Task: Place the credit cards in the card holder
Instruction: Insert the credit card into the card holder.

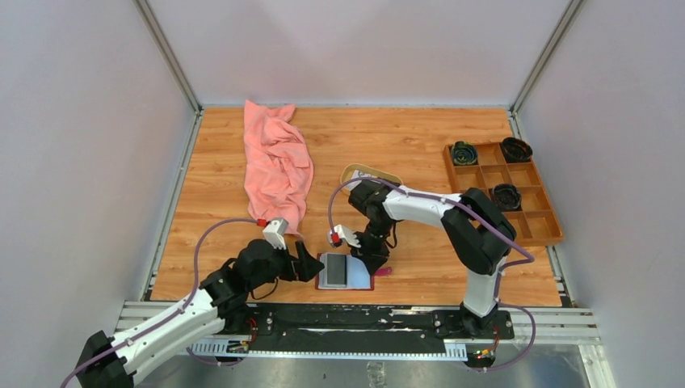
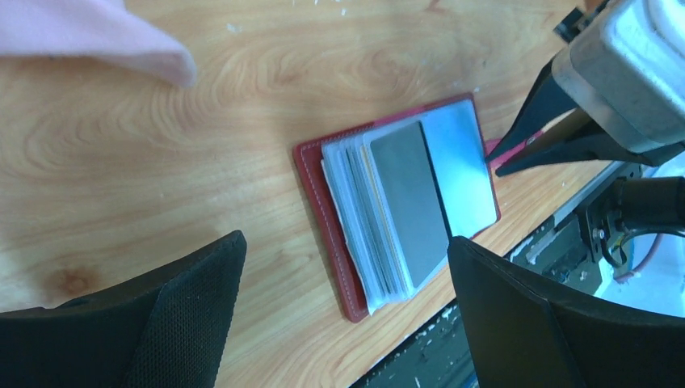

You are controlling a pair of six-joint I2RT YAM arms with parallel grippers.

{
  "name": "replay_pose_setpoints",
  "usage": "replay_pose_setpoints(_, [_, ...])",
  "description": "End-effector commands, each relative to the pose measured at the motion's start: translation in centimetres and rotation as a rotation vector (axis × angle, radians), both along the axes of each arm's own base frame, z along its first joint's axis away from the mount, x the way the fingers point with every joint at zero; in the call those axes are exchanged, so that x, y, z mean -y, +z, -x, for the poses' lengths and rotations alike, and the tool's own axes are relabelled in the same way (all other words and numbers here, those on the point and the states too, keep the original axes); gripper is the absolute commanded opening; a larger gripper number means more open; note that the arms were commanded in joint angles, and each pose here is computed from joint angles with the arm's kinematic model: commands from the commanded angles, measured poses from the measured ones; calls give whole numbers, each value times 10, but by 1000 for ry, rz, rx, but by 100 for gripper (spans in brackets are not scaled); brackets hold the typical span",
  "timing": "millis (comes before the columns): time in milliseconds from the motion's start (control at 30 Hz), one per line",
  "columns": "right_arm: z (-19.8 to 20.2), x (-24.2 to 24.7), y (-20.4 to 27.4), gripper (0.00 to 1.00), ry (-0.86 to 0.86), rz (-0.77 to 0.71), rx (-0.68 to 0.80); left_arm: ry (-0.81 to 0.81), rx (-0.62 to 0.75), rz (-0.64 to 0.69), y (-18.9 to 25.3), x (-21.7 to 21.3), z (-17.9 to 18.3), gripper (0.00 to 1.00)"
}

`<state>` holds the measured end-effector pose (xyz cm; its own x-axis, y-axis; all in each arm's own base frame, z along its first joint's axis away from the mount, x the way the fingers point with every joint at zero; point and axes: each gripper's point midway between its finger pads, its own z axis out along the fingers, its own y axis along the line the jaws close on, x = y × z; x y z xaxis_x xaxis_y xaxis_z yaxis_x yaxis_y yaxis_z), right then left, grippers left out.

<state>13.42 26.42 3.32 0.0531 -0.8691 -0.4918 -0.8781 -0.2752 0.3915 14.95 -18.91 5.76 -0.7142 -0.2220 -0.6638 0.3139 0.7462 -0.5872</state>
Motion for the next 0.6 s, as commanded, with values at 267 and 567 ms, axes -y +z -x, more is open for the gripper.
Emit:
replay_pose_setpoints(267, [-34,-7,-14,21,-202,127,48,-39,-241,14,-33,15,21,94])
replay_pose_setpoints(567, [-56,-6,-8,26,-316,99,57,-10,-307,13,-44,11,28,88])
